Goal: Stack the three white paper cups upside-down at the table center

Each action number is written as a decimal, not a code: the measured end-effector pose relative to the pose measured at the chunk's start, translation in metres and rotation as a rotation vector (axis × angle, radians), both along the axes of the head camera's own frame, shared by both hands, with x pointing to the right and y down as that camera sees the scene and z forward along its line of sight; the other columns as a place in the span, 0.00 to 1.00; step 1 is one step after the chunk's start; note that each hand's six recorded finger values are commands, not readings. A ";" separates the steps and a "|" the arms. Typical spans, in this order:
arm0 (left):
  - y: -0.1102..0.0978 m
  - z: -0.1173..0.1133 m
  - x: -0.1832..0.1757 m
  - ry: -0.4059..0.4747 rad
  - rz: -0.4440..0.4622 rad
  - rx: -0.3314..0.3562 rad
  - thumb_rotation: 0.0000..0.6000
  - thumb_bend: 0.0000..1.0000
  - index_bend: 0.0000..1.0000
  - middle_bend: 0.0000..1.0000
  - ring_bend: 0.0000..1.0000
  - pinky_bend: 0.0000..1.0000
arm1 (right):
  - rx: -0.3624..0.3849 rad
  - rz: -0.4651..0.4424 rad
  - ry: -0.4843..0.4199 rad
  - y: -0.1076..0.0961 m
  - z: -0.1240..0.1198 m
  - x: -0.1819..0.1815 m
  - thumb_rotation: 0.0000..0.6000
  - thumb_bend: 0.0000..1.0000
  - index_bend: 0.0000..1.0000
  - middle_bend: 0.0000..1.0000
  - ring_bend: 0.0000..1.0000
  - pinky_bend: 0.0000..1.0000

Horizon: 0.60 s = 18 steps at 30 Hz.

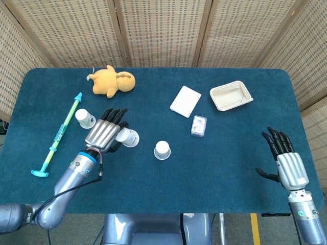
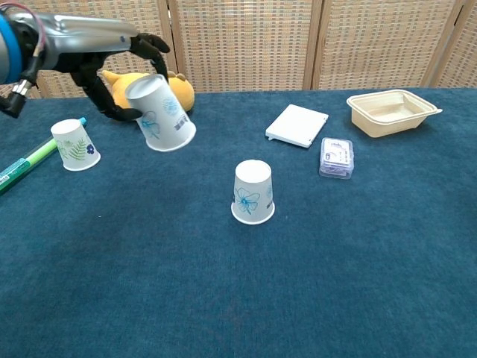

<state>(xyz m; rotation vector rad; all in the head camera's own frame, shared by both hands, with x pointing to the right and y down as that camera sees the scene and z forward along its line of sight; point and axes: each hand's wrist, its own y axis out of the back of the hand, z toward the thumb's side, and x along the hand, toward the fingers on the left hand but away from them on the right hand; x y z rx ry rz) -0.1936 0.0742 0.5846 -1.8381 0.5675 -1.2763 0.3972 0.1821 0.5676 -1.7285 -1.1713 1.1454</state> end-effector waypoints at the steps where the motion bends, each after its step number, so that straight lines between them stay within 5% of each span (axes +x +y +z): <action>1: -0.001 0.000 0.008 0.008 0.008 0.001 1.00 0.38 0.31 0.00 0.00 0.00 | 0.000 0.004 0.001 -0.001 0.000 0.002 1.00 0.07 0.00 0.00 0.00 0.03; 9: 0.004 0.009 0.067 0.027 0.071 -0.032 1.00 0.38 0.31 0.00 0.00 0.00 | -0.005 0.028 -0.019 -0.005 0.002 0.010 1.00 0.07 0.00 0.00 0.00 0.03; 18: 0.006 0.018 0.089 0.004 0.091 -0.037 1.00 0.38 0.31 0.00 0.00 0.00 | -0.009 0.038 -0.033 -0.007 0.002 0.014 1.00 0.07 0.00 0.00 0.00 0.03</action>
